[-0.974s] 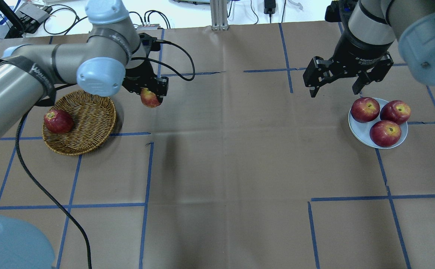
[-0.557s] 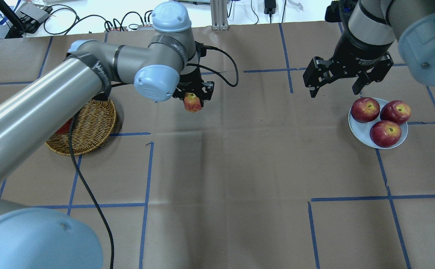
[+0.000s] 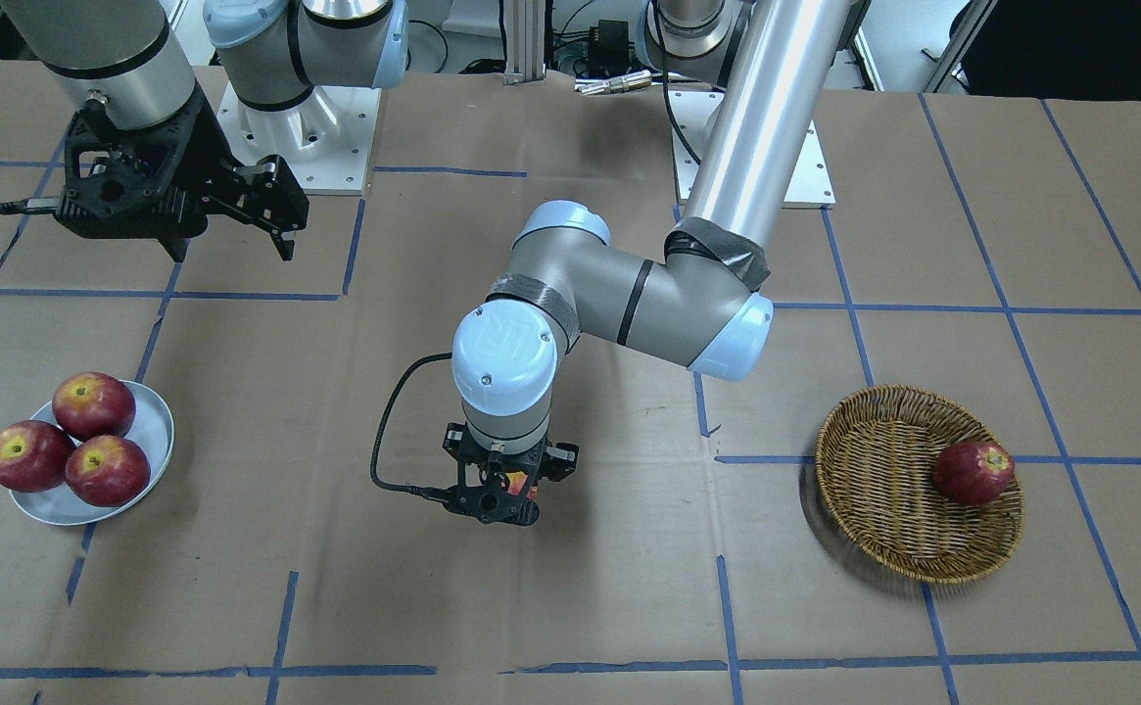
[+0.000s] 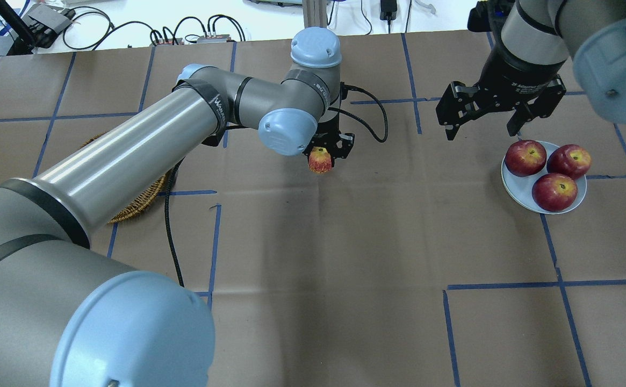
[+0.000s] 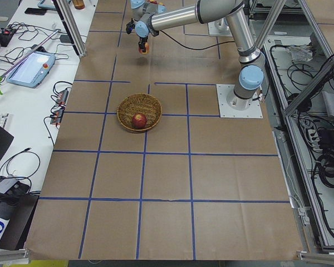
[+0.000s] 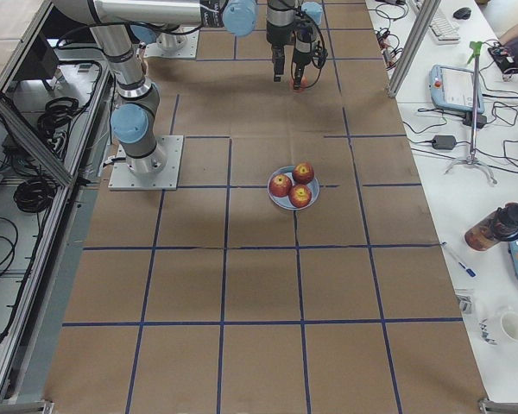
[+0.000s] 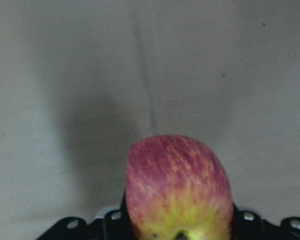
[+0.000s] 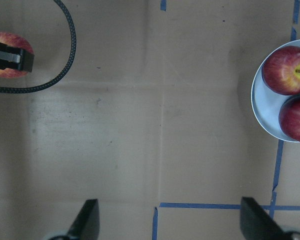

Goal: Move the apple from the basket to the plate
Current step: 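Lift the apple with the left gripper and carry it toward the table center, then open the left gripper to set the apple on the table center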

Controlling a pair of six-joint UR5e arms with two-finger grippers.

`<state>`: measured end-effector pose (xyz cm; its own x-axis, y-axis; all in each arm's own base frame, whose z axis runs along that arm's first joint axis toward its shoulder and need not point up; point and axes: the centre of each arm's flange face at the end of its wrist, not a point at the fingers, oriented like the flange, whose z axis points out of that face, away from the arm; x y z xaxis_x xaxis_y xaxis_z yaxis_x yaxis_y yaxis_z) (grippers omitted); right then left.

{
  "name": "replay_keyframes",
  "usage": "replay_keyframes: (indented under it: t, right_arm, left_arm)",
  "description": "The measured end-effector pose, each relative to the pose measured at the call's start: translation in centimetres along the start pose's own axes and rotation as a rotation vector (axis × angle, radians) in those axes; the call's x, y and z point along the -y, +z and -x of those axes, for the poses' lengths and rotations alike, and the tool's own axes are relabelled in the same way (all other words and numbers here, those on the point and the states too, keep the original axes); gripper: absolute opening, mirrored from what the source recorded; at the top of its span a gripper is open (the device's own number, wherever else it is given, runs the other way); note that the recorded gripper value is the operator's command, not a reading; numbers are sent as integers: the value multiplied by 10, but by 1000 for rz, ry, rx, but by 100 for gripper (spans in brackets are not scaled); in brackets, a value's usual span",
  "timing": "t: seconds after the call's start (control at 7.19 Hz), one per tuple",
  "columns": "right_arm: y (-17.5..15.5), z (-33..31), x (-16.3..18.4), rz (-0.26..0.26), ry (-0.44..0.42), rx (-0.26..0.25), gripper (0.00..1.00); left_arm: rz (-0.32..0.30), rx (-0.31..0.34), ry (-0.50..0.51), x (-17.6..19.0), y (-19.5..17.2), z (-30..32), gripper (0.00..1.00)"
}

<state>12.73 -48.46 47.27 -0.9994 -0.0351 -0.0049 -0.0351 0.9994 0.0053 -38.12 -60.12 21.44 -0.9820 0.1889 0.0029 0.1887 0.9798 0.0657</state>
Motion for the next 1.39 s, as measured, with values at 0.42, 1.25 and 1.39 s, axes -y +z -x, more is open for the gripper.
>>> replay_keyframes:
  t: [0.42,1.25,1.39]
  right_arm:
    - [0,0,0,0,0,0,100]
    - [0,0,0,0,1,0,100]
    - [0,0,0,0,0,0,100]
  left_arm:
    - [25,2,4,0,16,-1,77]
    - [-1,-20,-18,1,-40,22,99]
    - [-17,-23,-21,-6,-78,43,99]
